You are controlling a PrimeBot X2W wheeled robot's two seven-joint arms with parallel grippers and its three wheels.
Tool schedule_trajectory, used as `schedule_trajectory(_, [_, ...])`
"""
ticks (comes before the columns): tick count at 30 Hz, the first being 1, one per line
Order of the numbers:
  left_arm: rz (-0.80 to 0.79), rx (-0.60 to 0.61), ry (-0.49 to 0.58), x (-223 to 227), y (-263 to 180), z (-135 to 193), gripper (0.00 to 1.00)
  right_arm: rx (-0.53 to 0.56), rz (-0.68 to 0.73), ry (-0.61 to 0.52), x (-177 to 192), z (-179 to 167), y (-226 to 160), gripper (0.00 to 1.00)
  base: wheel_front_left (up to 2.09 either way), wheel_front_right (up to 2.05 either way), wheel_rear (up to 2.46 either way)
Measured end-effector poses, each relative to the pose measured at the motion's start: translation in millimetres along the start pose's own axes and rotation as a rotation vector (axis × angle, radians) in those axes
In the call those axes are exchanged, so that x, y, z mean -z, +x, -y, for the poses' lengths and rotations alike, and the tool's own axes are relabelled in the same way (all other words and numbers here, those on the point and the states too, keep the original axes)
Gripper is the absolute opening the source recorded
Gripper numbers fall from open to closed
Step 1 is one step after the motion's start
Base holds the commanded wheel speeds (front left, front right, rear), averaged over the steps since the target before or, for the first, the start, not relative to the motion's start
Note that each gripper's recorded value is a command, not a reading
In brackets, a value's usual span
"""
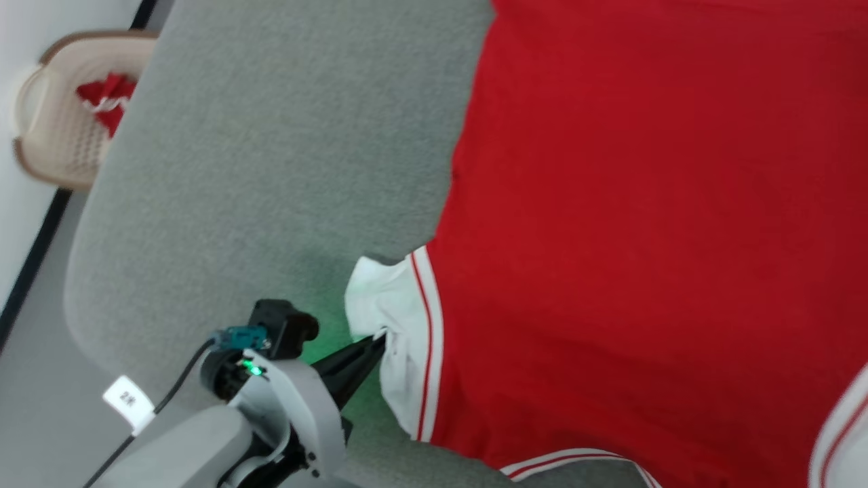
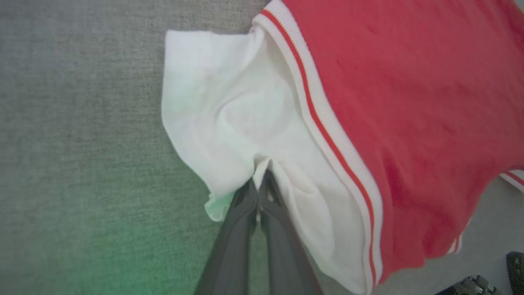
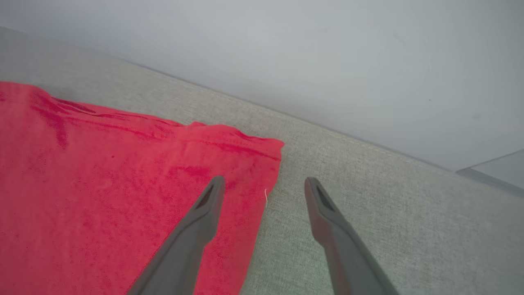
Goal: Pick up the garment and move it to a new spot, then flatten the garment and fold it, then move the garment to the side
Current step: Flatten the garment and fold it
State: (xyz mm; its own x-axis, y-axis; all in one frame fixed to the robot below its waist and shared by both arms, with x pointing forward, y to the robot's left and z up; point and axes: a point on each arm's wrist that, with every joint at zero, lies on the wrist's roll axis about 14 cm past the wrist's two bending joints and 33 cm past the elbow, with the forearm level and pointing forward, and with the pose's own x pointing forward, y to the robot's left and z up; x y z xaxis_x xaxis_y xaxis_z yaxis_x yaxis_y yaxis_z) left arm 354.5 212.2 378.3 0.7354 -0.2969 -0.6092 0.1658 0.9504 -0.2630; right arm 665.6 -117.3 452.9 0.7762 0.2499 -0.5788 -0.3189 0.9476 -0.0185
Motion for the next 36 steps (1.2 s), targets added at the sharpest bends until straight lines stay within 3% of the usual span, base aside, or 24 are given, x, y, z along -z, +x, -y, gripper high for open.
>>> schedule_trajectory(13, [-0.003,-0.042,-0.075,15.2,1.8,-13.3,0.0,0.011,-0.335,0.136,54.3,-9.9,71.1,1.0,0.0,0.0,0.0])
schedule_trajectory(14, [-0.006,-0.049,-0.077,16.9,1.0,-15.3,0.0,0.007,-0.367,0.159,58.4,-10.8,73.0,0.84,0.0,0.0,0.0])
schedule_trajectory(15, [-0.007,-0.054,-0.081,18.3,0.5,-16.7,0.0,0.006,-0.397,0.162,62.1,-12.0,74.6,0.0,0.0,0.0,0.0])
schedule_trajectory(27, [-0.003,-0.087,-0.089,20.4,-4.6,-33.3,0.0,0.062,-0.452,0.081,68.1,-11.8,60.3,0.0,0.0,0.0,0.0])
schedule_trajectory(36, [0.002,-0.082,-0.045,11.3,-7.3,-41.4,0.0,0.023,-0.424,0.035,71.5,-29.3,26.5,0.0,0.0,0.0,0.0])
